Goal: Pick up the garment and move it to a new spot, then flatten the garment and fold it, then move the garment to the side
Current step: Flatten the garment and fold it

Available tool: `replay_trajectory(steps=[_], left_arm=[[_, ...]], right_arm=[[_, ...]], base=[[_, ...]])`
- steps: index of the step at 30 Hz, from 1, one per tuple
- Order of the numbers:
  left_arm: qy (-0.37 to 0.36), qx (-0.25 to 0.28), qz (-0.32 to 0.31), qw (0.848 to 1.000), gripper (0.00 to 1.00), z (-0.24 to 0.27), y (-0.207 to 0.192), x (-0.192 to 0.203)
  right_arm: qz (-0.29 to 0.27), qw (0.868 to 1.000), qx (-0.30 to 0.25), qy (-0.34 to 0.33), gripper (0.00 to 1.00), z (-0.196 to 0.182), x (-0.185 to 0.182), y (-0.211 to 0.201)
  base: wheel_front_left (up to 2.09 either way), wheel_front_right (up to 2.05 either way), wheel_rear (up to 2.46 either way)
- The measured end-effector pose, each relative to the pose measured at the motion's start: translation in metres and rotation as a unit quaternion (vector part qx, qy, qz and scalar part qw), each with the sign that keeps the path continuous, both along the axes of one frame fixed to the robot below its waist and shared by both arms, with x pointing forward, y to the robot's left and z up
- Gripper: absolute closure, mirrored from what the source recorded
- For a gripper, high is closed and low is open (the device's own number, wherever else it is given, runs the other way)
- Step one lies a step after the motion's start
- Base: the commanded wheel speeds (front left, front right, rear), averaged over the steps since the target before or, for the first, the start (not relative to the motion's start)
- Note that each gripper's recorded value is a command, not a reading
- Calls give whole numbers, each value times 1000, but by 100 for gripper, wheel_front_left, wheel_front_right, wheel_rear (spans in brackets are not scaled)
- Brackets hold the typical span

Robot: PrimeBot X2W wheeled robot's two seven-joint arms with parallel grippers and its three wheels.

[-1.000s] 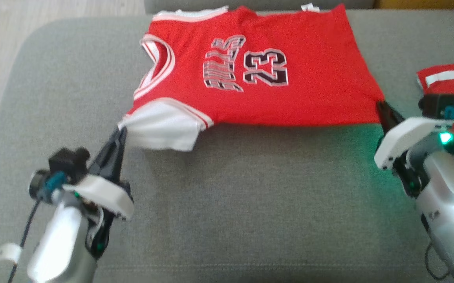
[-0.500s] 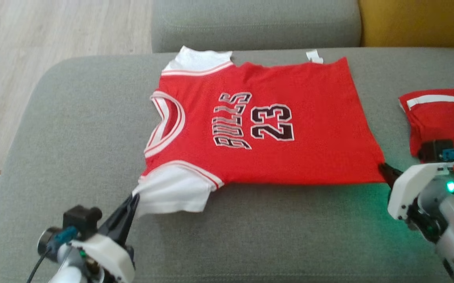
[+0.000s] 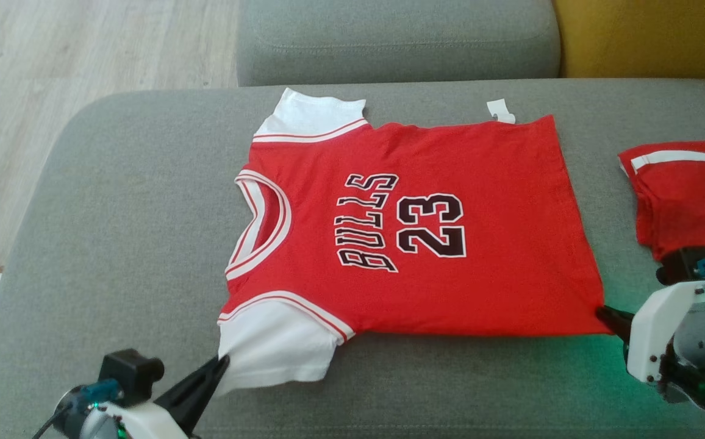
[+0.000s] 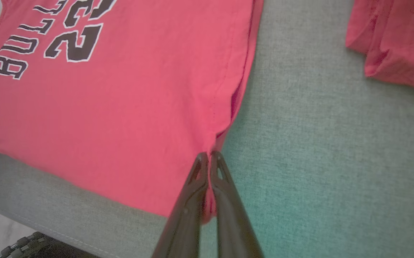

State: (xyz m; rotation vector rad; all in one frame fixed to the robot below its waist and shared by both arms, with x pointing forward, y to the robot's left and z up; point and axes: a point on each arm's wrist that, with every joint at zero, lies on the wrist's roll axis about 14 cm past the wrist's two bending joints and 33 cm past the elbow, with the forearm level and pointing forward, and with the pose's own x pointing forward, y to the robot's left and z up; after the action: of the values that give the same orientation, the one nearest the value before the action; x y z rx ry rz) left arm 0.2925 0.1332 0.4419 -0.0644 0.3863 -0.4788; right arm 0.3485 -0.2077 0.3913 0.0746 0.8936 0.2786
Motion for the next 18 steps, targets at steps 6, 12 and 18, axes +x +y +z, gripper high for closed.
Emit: replay_trajectory(steps=[6, 12, 18], left_arm=[[6, 9, -15, 1000, 100, 4, -2, 4], [-27, 26, -16, 999, 100, 21, -1, 38], [-42, 48, -17, 998, 100, 26, 3, 73]], right_arm=[[-1, 1000, 2, -1, 100, 10, 6, -3], [-10, 1000, -5, -6, 100, 18, 22, -4], [-10, 1000, -9, -2, 100, 21, 44, 4]], base=[[0, 0, 0], [0, 0, 0], [0, 0, 0]])
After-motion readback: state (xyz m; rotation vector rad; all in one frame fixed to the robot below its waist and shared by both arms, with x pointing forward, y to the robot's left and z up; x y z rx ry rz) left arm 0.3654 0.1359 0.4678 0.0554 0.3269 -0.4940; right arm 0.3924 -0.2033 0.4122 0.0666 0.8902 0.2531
